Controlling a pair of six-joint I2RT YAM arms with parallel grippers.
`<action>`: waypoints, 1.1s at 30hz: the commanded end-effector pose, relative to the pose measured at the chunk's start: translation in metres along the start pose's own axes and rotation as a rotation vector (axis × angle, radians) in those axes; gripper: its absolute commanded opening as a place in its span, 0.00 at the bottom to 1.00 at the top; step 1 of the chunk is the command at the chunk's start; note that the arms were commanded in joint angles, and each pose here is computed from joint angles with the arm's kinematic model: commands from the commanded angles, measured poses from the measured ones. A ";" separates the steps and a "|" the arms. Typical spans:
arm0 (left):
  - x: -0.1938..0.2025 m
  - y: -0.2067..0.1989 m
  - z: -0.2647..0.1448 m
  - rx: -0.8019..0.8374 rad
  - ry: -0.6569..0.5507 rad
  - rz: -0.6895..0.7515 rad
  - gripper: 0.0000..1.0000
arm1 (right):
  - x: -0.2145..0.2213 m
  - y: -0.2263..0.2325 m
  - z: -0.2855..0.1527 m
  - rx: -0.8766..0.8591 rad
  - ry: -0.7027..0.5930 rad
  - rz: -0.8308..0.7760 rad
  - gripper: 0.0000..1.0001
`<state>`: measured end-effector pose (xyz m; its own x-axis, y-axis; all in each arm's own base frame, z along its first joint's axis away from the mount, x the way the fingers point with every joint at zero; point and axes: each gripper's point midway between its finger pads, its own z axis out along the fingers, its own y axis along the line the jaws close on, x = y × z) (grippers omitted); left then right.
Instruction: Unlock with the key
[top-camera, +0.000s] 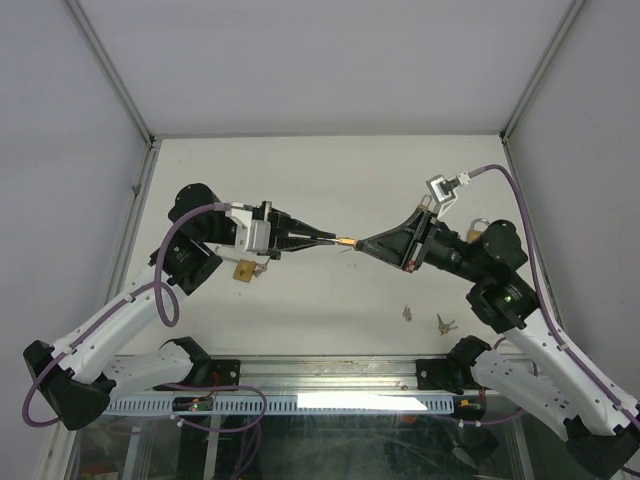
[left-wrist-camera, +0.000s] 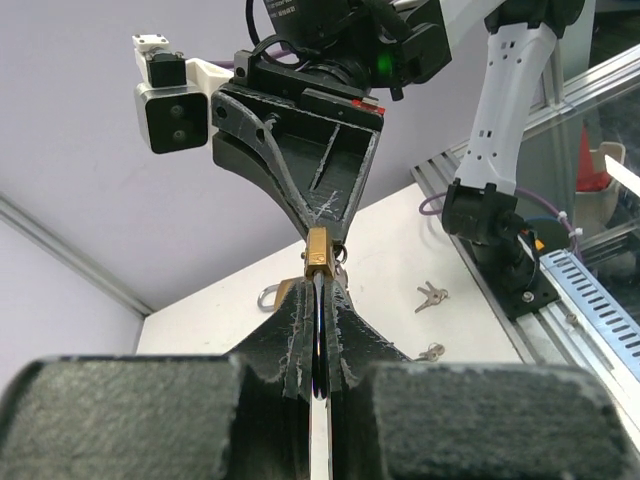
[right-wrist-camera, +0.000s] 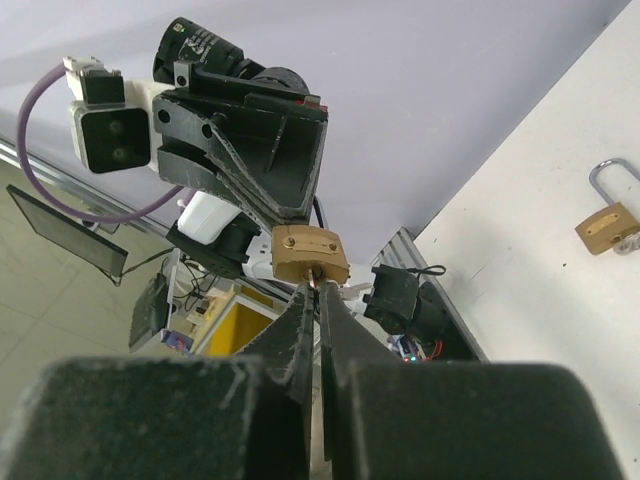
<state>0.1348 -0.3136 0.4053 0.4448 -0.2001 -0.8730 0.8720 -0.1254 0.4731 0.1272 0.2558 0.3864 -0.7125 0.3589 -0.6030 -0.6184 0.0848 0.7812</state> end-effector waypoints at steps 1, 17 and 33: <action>0.033 -0.010 0.001 0.012 0.067 -0.028 0.00 | -0.017 0.042 0.001 -0.156 -0.055 0.016 0.00; 0.046 -0.002 -0.011 -0.129 0.140 -0.264 0.00 | -0.014 -0.013 -0.008 0.129 -0.004 -0.282 0.26; 0.050 0.000 -0.017 -0.225 0.079 -0.633 0.00 | 0.018 -0.036 -0.006 0.021 0.177 -0.579 0.67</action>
<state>0.1508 -0.3111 0.3491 -0.1230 -0.0307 -0.9919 0.9917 -0.0418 -0.1217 0.1380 0.2511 0.3328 -0.4229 0.0906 -0.9016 -0.8558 0.2872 0.4303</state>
